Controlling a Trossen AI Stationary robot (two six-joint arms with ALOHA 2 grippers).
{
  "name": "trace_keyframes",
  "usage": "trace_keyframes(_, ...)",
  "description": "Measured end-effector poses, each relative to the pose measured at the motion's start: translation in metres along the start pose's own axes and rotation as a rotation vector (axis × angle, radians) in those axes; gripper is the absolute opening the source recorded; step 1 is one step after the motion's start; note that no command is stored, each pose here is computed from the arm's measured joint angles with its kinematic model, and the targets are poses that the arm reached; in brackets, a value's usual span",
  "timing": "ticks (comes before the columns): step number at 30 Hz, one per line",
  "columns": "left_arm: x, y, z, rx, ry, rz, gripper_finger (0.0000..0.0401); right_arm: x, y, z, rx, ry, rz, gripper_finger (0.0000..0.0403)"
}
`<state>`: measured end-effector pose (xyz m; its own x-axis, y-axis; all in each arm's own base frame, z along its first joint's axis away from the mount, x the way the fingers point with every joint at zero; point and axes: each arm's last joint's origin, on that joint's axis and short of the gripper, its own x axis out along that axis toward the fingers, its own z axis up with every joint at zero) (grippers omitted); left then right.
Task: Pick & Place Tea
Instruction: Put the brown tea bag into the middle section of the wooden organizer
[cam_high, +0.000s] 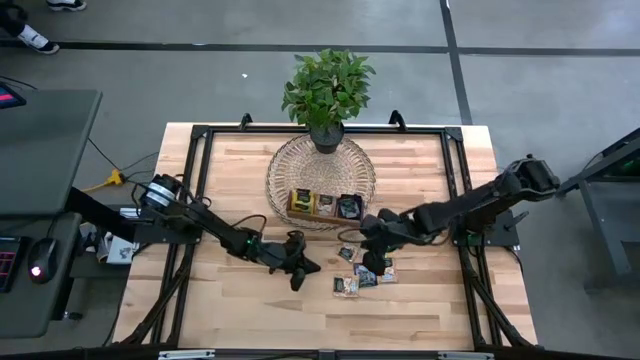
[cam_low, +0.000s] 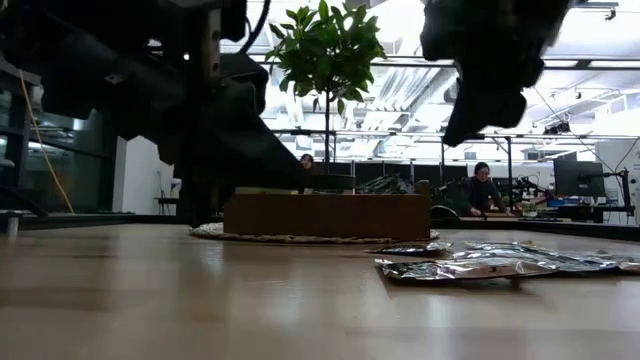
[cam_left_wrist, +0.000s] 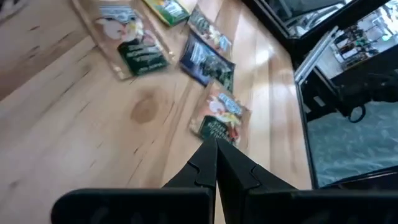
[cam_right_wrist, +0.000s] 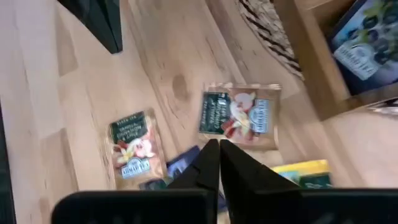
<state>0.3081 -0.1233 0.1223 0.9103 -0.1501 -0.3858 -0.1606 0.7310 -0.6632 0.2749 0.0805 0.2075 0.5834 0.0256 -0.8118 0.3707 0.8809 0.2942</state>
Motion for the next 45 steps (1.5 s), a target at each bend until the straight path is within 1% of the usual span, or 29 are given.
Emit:
trace_keyframes(3,0.004,-0.006,0.004,-0.007,-0.016,-0.025,0.0,0.011,-0.003,-0.011,0.072,-0.041,-0.016,0.0009)
trace_keyframes(6,0.007,-0.006,0.003,0.002,-0.013,-0.013,0.0,0.022,-0.011,-0.02,0.122,-0.062,-0.033,0.0003)
trace_keyframes(9,0.009,-0.009,0.006,-0.007,-0.038,-0.012,0.0,0.032,-0.021,-0.027,0.184,-0.078,-0.045,0.0002)
trace_keyframes(15,0.008,-0.007,0.006,-0.026,-0.074,0.03,0.0,0.044,-0.029,-0.032,0.24,-0.077,-0.065,0.0001)
trace_keyframes(19,0.008,-0.007,0.007,-0.033,-0.083,0.037,0.0,0.056,-0.028,-0.034,0.262,-0.071,-0.061,0.0001)
trace_keyframes(24,0.008,-0.006,0.006,-0.033,-0.082,0.039,0.0,0.069,-0.03,-0.039,0.286,-0.057,-0.086,0.0001)
trace_keyframes(31,0.008,-0.007,0.006,-0.038,-0.083,0.038,0.0,0.071,-0.03,-0.039,0.304,-0.066,-0.088,0.0)
trace_keyframes(35,0.008,-0.007,0.006,-0.04,-0.082,0.039,0.0,0.071,-0.032,-0.041,0.341,-0.041,-0.103,0.0)
trace_keyframes(39,0.008,-0.006,0.006,-0.047,-0.083,0.043,0.0,0.07,-0.029,-0.042,0.382,-0.025,-0.075,0.0)
trace_keyframes(45,0.008,-0.002,0.004,-0.085,-0.087,0.107,0.0,0.068,-0.016,-0.049,0.452,-0.055,-0.033,0.0)
